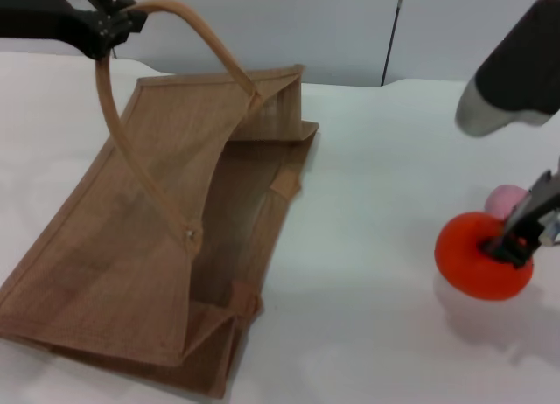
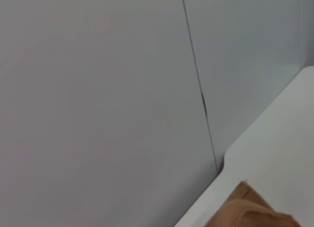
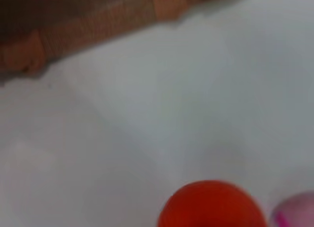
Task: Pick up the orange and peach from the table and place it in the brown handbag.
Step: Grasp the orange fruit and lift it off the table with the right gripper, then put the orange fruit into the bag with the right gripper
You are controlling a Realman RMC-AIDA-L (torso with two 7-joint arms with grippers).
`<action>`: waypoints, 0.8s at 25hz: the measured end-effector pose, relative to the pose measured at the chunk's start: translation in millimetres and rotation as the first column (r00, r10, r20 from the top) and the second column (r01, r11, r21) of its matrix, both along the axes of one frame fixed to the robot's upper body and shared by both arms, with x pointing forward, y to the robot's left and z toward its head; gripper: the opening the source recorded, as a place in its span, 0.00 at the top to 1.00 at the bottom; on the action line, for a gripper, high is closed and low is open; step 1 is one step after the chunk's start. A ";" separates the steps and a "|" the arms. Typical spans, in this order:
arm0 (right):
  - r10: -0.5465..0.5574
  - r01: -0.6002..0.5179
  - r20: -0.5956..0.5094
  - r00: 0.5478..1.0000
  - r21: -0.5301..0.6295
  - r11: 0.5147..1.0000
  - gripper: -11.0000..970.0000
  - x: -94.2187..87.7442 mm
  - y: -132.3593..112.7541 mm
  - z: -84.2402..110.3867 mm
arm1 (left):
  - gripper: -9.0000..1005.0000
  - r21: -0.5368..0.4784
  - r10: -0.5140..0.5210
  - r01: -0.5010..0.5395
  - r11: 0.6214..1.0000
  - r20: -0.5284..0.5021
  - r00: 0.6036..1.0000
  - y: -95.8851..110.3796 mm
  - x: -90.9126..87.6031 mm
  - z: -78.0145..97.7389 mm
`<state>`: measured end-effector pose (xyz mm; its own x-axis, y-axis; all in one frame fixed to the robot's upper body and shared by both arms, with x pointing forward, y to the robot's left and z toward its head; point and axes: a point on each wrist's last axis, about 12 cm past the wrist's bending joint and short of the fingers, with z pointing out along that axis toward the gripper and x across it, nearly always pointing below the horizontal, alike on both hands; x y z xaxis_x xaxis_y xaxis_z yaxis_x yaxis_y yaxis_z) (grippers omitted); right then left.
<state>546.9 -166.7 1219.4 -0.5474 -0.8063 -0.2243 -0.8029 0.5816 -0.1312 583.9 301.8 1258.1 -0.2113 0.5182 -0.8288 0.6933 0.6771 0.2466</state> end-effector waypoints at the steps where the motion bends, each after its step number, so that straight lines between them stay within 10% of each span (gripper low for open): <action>1: 0.008 -0.008 0.015 1.000 0.010 1.000 0.80 -1.2 1.3 4.6 | 0.87 -0.001 -0.001 0.001 1.000 0.006 1.000 -0.9 0.9 1.3; 20: 0.107 -0.139 0.124 0.987 0.292 0.946 0.80 19.3 43.5 7.5 | 0.87 -0.005 -0.144 0.147 0.989 0.179 0.973 -46.6 -1.1 50.2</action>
<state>566.2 -123.2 1226.9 -0.4089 -0.7528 -0.5158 -0.8615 0.5048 -0.0539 582.9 255.2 1308.4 0.0171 0.5166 -0.8561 0.7309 0.5778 0.3633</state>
